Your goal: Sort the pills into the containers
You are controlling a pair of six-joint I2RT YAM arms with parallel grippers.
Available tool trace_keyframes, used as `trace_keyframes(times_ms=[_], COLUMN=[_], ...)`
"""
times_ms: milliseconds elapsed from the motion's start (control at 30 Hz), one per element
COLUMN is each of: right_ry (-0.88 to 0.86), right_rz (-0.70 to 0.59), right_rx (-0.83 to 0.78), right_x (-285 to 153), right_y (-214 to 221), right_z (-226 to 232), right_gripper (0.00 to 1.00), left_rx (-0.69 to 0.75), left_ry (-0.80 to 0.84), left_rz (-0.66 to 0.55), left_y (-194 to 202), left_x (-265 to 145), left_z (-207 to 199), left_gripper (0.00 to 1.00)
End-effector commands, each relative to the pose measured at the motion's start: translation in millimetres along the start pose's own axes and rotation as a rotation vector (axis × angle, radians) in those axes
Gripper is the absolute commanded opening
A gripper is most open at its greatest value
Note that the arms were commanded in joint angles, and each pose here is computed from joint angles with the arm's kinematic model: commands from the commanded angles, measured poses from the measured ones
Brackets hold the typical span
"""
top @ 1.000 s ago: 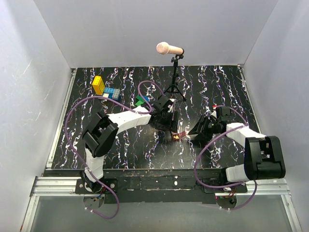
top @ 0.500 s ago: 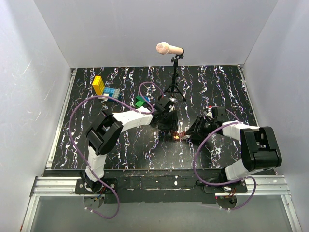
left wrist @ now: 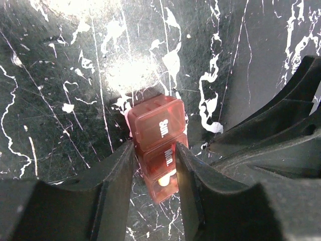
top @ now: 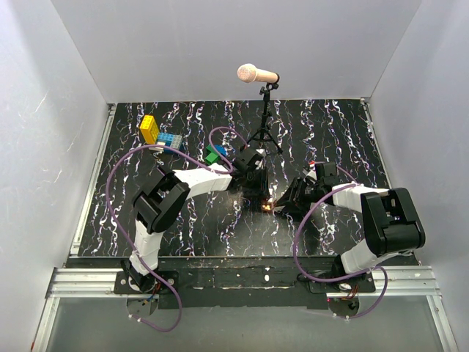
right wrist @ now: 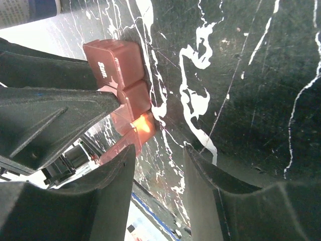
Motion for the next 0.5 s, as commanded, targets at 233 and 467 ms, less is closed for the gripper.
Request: trace_keyframes(times_ms=[233, 467], right_ry=[-0.091, -0.074], right_rz=[0.017, 0.029], right_rx=[-0.045, -0.037], right_x=[8, 17], right_y=[-4, -3], right_z=[27, 27], right_gripper=[0.49, 0.49], left_rx=[-0.019, -0.025], left_ry=[-0.037, -0.03], left_rz=[0.064, 0.067], left_y=[25, 26], left_x=[10, 12], left_z=[16, 15], left_gripper=[0.24, 0.23])
Point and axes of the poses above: each gripper's point midway between its finger pads, its own x axis out along the fingers, its own z axis along the line the jaws close on, y = z × x, the point moved 6 cm from there along -x, back along the fingers, and after that the axes turned 11 degrees about x, right-handed, at the moved point
